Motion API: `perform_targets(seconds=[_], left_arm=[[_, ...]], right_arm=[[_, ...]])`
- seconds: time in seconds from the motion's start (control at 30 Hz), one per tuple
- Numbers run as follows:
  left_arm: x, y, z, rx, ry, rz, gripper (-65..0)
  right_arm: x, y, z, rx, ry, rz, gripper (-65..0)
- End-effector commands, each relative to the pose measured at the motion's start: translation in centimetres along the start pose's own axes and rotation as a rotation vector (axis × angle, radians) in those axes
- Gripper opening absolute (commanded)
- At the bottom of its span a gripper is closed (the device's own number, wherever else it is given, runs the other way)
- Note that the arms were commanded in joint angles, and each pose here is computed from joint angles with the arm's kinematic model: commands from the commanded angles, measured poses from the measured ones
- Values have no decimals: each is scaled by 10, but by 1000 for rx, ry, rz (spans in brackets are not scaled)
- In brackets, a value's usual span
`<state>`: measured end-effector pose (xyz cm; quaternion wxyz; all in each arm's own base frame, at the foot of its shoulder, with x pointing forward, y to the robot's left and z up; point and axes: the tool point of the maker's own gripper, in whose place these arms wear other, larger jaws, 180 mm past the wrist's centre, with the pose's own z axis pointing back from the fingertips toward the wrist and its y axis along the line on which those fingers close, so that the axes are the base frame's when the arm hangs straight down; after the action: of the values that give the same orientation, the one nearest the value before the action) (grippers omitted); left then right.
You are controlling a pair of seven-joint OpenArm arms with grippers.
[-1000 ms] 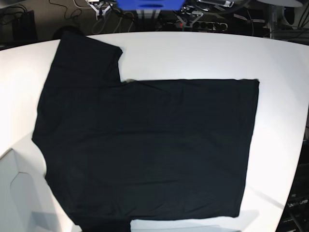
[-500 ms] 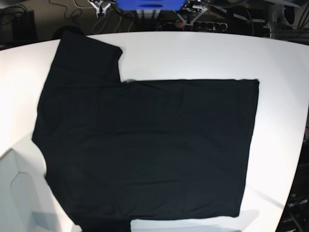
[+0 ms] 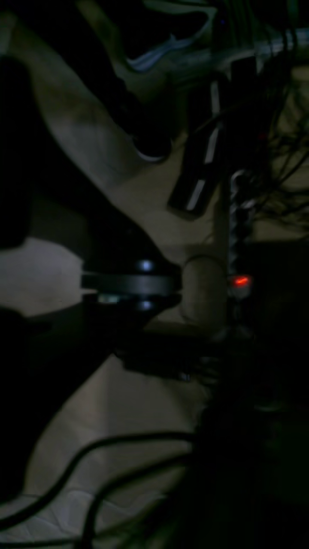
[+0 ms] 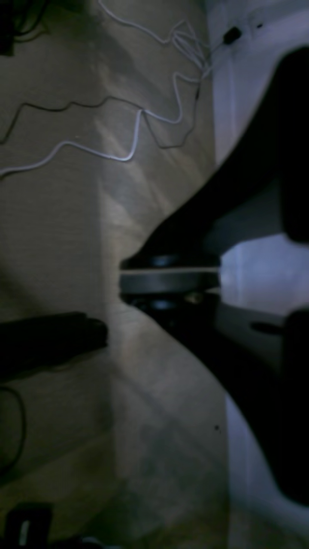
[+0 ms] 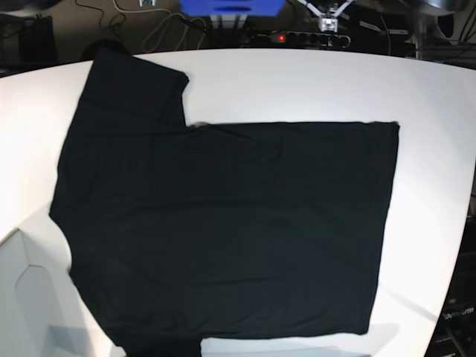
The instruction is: Fold the T-shirt properly
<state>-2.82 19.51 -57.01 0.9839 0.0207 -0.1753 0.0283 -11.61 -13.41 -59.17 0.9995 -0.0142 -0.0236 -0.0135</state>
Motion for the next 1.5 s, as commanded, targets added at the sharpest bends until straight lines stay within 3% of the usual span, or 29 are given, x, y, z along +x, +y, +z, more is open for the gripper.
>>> perform_targets(seconds=[0.0,0.37,0.57,0.73,0.8,0.87,1.0,1.07,1.2,1.33,1.47], left_arm=[[1,7,11,0,-18,1,-650],[38,10,86,-78,-149,-84,-650],[71,-2,125,-114,-240,-95,-650],[120,11,153,-76,-373,-99,-648],[140,19,161,-52,-428,-102,-618],[153,26,166,-32,-461,-104,-543],[171,39,172,7,-517,-115,-324],[185,43,172,21,-557,-114,-257],[213,59,171,88,-642,-69,-242],[248,83,176,182,-746,-1,-238],[273,103,156,227,-714,67,-238]], right_arm=[[-9,1,9,6,-5,0,-650],[12,-20,94,-20,-183,42,-650],[59,-38,155,-56,-345,78,-650],[103,-49,197,-94,-484,87,-650],[118,-54,206,-111,-529,89,-650],[130,-59,211,-129,-566,88,-642],[156,-62,212,-142,-637,80,-496],[166,-61,213,-140,-666,80,-410],[186,-61,214,-141,-718,75,-324],[198,-60,214,-143,-746,70,-324],[204,-61,215,-144,-759,71,-324]])
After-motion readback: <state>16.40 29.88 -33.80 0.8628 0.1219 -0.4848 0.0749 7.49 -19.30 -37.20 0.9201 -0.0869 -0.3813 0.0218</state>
